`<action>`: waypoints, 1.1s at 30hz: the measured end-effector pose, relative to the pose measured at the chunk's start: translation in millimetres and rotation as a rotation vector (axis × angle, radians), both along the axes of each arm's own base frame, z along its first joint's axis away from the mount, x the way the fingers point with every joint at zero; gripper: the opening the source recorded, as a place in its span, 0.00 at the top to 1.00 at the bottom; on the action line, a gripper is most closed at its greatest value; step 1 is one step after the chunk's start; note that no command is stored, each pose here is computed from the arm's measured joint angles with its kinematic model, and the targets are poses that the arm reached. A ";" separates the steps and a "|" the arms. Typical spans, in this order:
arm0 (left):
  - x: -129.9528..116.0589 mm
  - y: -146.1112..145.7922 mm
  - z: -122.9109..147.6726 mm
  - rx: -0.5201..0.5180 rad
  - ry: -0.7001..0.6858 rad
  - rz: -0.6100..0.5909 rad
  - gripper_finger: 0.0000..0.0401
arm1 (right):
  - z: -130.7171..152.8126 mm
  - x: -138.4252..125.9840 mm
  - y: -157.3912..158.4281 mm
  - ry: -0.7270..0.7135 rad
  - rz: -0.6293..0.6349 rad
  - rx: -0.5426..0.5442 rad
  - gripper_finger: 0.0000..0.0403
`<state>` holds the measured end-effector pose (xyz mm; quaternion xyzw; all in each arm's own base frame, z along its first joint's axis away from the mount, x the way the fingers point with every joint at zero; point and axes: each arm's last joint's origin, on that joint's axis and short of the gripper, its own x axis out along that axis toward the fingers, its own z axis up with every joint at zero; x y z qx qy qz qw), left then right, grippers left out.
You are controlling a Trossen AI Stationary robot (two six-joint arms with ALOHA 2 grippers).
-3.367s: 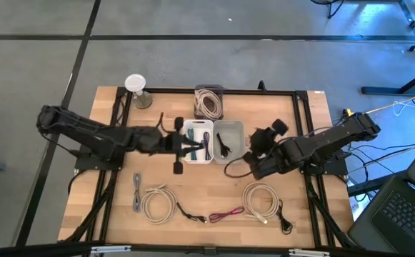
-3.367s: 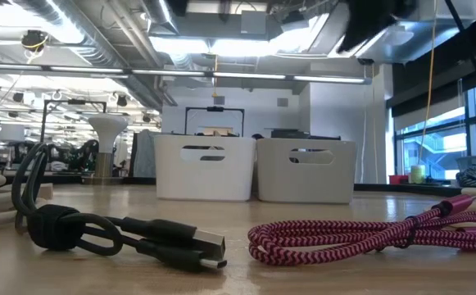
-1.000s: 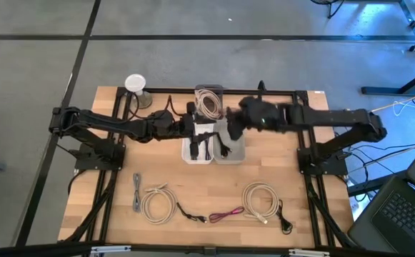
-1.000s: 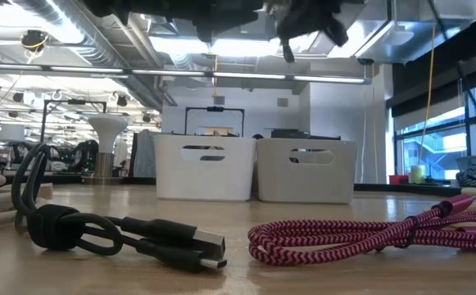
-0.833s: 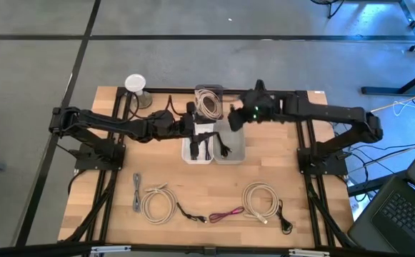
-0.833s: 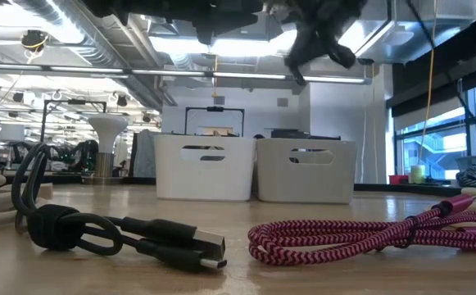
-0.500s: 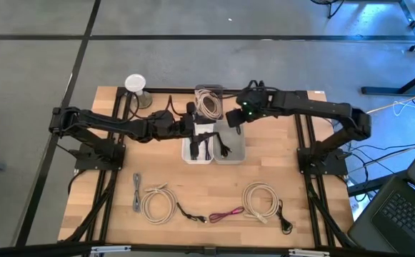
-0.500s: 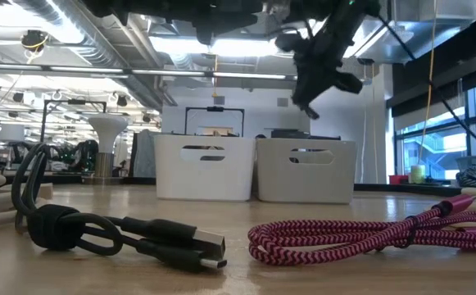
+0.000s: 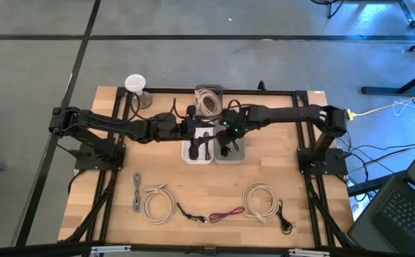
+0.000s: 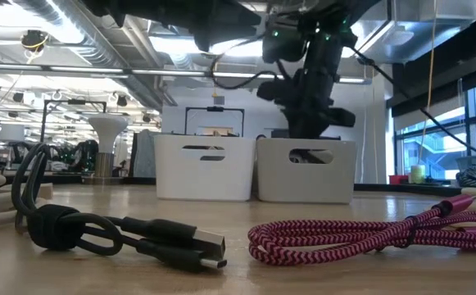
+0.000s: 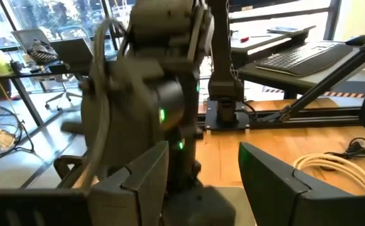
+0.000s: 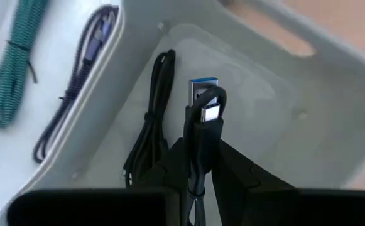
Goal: Pick & Place USB Port
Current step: Put the black charger cable into the gray bin, then put the light brown HDMI cable into the black bin
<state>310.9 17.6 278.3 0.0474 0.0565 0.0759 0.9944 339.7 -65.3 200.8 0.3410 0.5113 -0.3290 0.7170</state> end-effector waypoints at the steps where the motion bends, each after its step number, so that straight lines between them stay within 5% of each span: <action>1: 0.0 0.0 0.1 0.000 -0.001 0.000 0.54 | -3.5 1.9 0.3 0.004 0.002 0.001 0.88; 10: 0.1 -0.1 0.8 0.000 -0.008 0.000 0.54 | -28.7 14.2 -1.0 0.018 0.041 0.028 0.87; 23: 0.1 -0.2 0.8 0.000 -0.008 -0.001 0.54 | -28.0 14.5 0.6 0.033 0.111 -0.035 0.49; 29: -7.1 -3.0 9.0 0.004 -0.015 -0.010 0.54 | 9.4 6.8 24.5 -0.017 0.140 -0.266 0.46; 33: -17.0 -10.7 16.2 0.008 0.007 -0.040 0.54 | 46.4 -7.0 53.8 -0.118 0.195 -0.329 0.47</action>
